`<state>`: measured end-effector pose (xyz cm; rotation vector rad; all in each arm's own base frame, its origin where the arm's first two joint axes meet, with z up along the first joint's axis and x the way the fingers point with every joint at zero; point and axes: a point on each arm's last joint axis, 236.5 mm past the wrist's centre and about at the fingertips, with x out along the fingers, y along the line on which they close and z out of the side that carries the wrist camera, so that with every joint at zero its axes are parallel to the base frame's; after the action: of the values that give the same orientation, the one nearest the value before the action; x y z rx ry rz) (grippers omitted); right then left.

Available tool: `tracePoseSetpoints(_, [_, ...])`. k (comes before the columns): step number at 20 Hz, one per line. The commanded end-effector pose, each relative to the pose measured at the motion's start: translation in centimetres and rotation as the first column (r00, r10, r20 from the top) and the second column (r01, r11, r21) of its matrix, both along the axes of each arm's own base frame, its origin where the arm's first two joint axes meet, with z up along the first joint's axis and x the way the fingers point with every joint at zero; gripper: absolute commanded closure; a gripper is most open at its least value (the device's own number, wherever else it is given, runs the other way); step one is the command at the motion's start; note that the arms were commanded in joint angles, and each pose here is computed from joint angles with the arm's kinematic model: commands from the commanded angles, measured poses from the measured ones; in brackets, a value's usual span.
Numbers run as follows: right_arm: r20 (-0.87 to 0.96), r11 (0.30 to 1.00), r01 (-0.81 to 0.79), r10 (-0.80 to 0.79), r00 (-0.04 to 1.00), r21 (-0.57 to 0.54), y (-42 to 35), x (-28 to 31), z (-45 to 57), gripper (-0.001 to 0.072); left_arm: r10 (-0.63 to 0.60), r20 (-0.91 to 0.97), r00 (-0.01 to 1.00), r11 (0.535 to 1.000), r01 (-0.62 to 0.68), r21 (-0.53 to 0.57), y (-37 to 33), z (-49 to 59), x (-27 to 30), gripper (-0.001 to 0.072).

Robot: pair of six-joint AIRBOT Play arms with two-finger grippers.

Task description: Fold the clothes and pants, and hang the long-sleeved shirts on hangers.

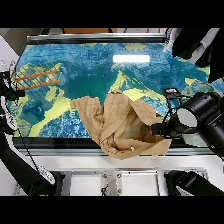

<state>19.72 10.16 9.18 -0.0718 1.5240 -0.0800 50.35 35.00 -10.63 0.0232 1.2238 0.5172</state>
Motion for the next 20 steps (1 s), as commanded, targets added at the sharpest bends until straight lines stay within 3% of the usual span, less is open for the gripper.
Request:
tracePoseSetpoints(1, [-0.001, 1.000, -0.001, 0.001, 1.000, -0.001, 0.0, 0.0, 0.0, 0.0697, 0.003, -0.007, 1.000, 1.000, -0.003, -0.001, -0.1, 0.5, -0.2, 0.0691])
tracePoseSetpoints(9, [-0.001, 1.000, -0.001, 0.001, 1.000, -0.001, 0.0, 0.0, 0.0, 0.0698, -0.015, 0.059, 0.998, 0.999, 0.013, 0.038, -1.8, 7.9, 0.4, 0.0693])
tracePoseSetpoints(20, [-0.001, 1.000, -0.001, 0.001, 1.000, -0.001, 0.0, 0.0, 0.0, 0.0698, -0.134, 0.257, 0.957, 0.985, 0.099, 0.145, -8.7, 22.2, 1.5, 0.0696])
